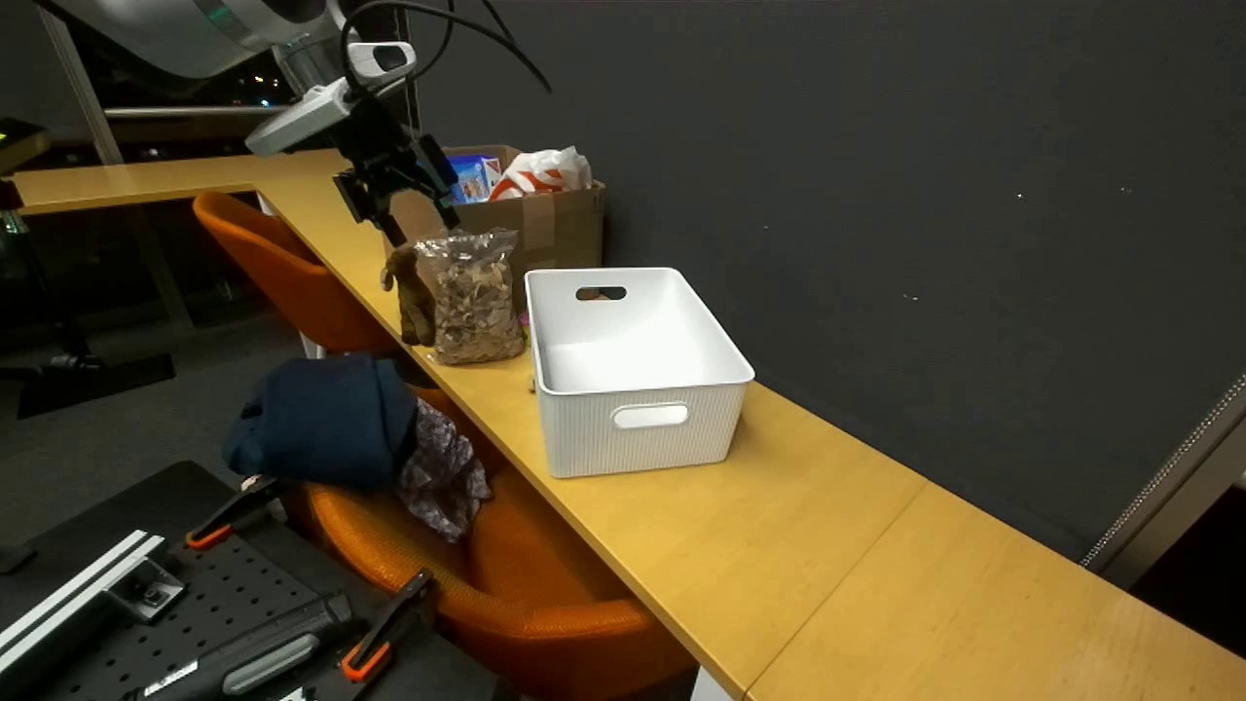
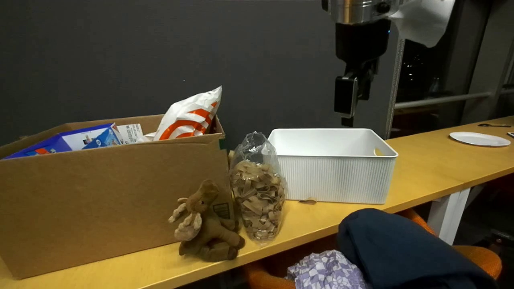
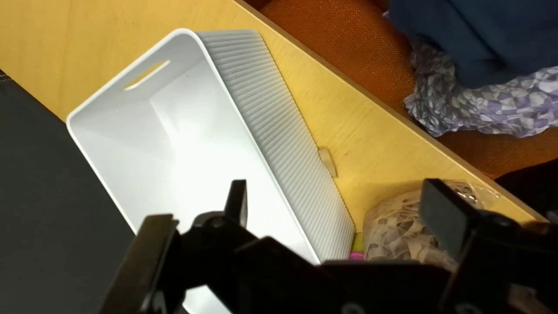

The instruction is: Take the clothing out of the basket

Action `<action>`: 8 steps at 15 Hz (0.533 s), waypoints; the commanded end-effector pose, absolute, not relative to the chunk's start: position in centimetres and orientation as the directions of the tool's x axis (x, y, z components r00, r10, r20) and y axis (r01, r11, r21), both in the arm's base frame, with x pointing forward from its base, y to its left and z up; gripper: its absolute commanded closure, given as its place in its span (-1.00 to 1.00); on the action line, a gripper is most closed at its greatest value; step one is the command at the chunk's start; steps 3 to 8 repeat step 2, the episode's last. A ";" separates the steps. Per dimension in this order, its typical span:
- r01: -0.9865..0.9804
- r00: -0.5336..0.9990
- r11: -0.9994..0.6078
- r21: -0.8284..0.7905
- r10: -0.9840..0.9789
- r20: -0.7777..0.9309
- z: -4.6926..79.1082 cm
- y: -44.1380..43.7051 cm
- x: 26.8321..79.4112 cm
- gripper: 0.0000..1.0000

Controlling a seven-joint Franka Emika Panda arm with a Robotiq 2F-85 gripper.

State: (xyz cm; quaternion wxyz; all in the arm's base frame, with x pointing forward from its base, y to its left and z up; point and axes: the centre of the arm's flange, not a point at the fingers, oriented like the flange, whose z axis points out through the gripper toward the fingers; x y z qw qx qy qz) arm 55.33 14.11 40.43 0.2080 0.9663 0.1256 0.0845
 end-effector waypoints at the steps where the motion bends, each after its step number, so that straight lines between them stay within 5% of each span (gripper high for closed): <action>1: 0.123 0.962 -0.884 0.451 0.217 0.163 41.5 13.4 53.0 -1.00; 8: 0.104 0.964 -0.886 0.451 0.201 0.172 41.5 13.3 52.8 -1.00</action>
